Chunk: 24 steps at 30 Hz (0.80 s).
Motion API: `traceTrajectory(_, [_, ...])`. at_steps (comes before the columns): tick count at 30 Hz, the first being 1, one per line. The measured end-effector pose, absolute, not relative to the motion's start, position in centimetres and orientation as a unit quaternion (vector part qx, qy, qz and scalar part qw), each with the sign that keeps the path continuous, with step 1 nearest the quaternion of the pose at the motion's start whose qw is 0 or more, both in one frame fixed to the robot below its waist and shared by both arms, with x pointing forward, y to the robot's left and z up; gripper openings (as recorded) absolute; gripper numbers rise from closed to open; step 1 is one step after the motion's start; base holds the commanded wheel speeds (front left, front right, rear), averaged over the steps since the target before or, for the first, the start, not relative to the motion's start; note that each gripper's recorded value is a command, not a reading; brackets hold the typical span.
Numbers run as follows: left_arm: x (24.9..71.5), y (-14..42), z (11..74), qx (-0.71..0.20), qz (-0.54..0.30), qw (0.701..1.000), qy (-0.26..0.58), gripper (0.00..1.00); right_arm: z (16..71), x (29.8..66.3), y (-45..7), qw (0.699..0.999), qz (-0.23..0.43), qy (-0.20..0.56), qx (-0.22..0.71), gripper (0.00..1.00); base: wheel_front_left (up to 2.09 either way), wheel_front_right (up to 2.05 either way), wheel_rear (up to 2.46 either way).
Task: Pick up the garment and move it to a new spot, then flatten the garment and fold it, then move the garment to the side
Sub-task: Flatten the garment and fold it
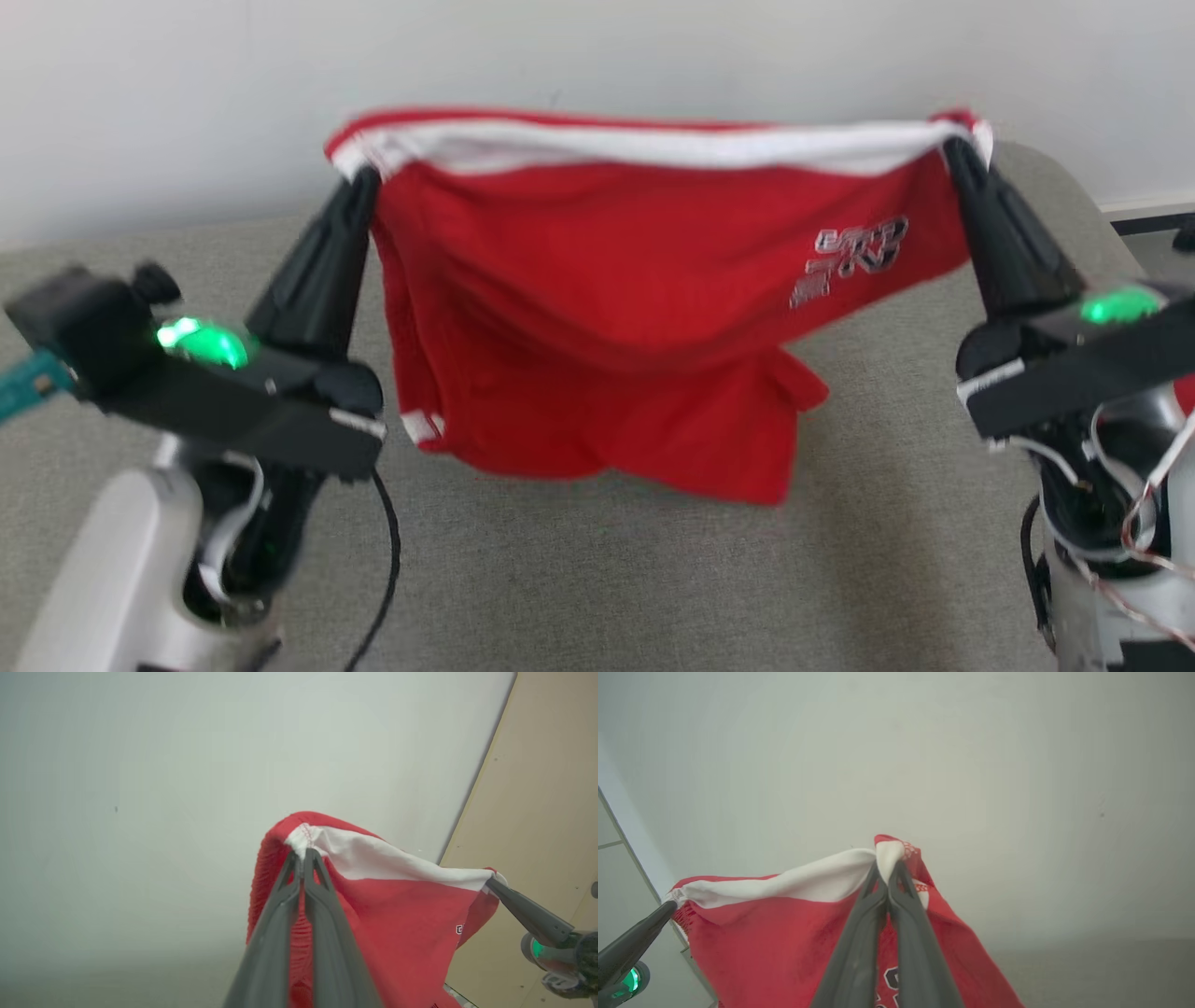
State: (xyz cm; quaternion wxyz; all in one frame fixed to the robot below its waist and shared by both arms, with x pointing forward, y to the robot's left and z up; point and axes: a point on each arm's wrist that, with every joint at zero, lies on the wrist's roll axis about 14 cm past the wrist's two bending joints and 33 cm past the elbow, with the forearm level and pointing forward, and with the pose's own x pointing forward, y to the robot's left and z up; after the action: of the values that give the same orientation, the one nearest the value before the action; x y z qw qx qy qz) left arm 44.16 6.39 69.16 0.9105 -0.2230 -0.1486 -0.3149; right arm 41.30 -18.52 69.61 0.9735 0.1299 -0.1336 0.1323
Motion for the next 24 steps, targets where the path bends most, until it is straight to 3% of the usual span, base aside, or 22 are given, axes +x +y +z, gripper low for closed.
traceTrajectory(10, [44.1, 5.3, 76.1, -0.258, -0.356, 0.874, -0.206, 0.00, 76.0, 41.6, -19.4, 0.958, 0.130, -0.234, 0.104, 0.00, 0.00, 0.00, 0.00])
traceTrajectory(16, [45.1, 5.0, 76.7, -0.254, -0.354, 0.876, -0.206, 0.00, 76.2, 42.3, -19.8, 0.960, 0.126, -0.232, 0.090, 0.00, 0.00, 0.00, 0.00])
traceTrajectory(24, [50.0, 4.5, 73.7, -0.264, -0.330, 0.892, -0.159, 0.00, 73.6, 46.8, -18.8, 0.973, 0.134, -0.176, 0.070, 0.00, 0.00, 0.00, 0.00])
